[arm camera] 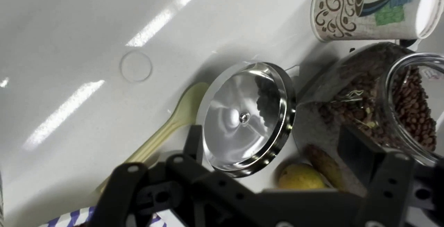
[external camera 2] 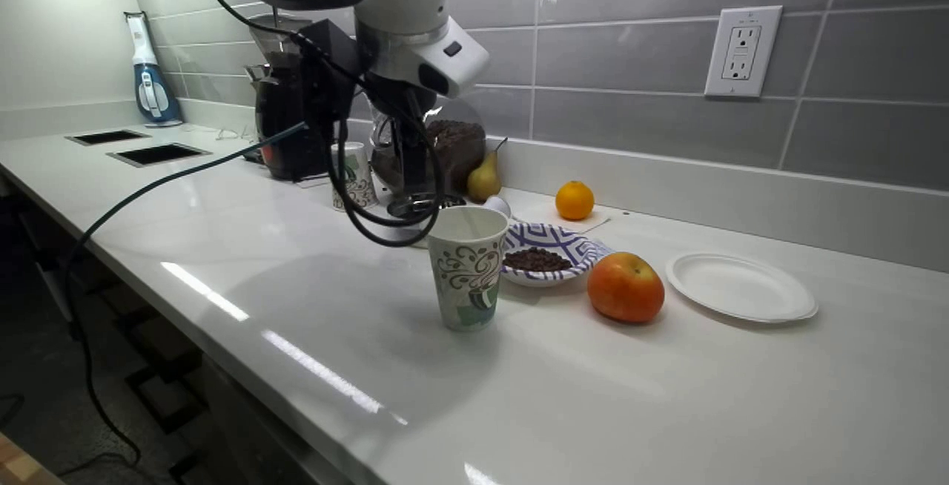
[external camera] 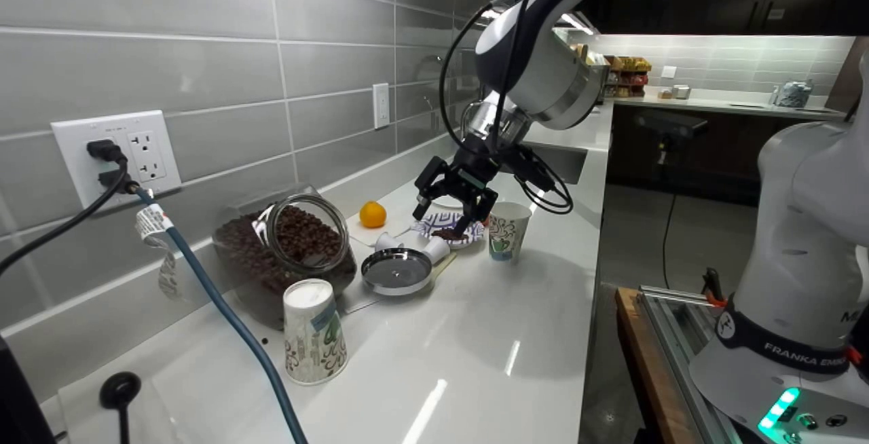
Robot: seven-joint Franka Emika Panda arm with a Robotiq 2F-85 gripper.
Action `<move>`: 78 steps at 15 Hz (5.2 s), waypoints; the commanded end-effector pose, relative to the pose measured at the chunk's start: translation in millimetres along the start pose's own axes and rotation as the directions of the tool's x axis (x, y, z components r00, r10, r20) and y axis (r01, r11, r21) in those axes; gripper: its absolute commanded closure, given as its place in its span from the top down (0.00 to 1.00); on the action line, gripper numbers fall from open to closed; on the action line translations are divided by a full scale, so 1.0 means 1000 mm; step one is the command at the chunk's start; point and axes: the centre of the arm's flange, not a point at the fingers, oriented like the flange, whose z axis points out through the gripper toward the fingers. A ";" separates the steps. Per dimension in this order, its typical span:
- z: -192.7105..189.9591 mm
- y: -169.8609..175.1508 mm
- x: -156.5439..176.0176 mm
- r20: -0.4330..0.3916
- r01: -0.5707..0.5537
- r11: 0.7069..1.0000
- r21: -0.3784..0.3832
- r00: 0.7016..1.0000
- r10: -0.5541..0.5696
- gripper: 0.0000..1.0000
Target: Place the silver lid upside down.
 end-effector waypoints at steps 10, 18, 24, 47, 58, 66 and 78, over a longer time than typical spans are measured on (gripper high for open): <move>0.021 0.023 -0.002 -0.071 -0.306 0.952 0.003 0.950 0.305 1.00; 0.053 0.037 0.015 -0.065 -0.183 0.982 -0.043 0.981 0.180 1.00; 0.076 0.040 0.027 -0.065 -0.136 0.989 -0.055 0.989 0.133 1.00; 0.113 0.018 0.033 -0.082 -0.072 0.997 -0.013 0.994 0.071 0.31; 0.095 -0.005 0.019 -0.101 -0.003 1.000 -0.014 0.995 0.002 0.03; 0.057 -0.028 -0.034 -0.212 0.122 0.974 -0.191 0.964 -0.162 0.03; 0.016 -0.032 -0.101 -0.387 0.251 0.746 -0.617 0.729 -0.565 0.03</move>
